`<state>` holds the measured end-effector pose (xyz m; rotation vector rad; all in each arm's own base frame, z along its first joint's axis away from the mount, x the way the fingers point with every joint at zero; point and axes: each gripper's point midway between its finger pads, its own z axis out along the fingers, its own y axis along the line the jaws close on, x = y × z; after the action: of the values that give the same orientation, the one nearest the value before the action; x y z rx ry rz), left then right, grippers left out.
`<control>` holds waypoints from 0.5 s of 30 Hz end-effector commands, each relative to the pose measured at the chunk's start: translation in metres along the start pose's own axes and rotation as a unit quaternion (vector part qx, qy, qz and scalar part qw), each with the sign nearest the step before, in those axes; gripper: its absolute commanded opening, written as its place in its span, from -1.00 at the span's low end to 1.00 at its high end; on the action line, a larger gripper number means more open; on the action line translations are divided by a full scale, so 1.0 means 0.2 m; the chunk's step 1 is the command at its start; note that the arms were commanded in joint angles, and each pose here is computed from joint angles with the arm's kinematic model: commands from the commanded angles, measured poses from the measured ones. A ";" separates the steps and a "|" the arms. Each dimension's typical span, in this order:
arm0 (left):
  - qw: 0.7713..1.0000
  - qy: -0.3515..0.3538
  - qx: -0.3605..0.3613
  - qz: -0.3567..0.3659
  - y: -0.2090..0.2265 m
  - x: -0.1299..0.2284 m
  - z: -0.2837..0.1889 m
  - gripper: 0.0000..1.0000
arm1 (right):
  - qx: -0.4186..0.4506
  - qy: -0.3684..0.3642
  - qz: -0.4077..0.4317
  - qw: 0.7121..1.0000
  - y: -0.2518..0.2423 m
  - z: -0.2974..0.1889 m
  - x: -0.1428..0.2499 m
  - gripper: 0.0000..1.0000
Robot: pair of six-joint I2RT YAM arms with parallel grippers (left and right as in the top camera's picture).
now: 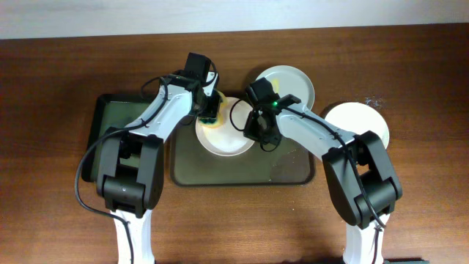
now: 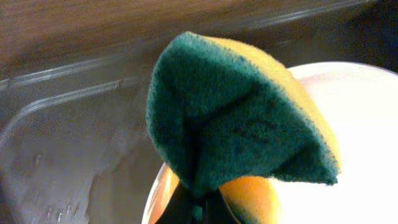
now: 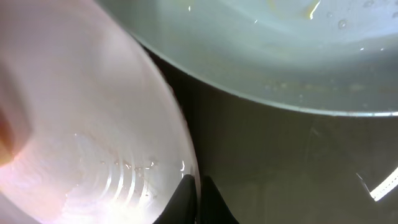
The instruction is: Clean dirty plates on tray and stack at the side
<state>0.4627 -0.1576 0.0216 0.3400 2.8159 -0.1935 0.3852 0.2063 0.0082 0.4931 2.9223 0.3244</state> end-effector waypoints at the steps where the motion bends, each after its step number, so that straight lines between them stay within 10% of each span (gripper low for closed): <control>1: 0.996 0.076 -0.040 -0.032 0.11 0.19 0.00 -1.00 | 0.016 0.021 -0.022 0.999 -0.04 0.06 0.06 -0.92; 7: 0.988 0.081 0.130 0.026 -0.13 0.19 -0.10 -1.00 | 0.008 0.030 -0.050 0.998 0.01 0.06 0.11 -0.92; 15: 0.987 -0.087 0.130 0.022 0.01 -0.29 -0.59 -1.00 | 0.018 0.043 -0.055 0.997 -0.01 0.06 0.16 -0.92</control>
<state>0.4579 -0.1531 0.0697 0.3967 2.8302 -0.5249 0.3726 0.2178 0.0072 0.3490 2.9706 0.3326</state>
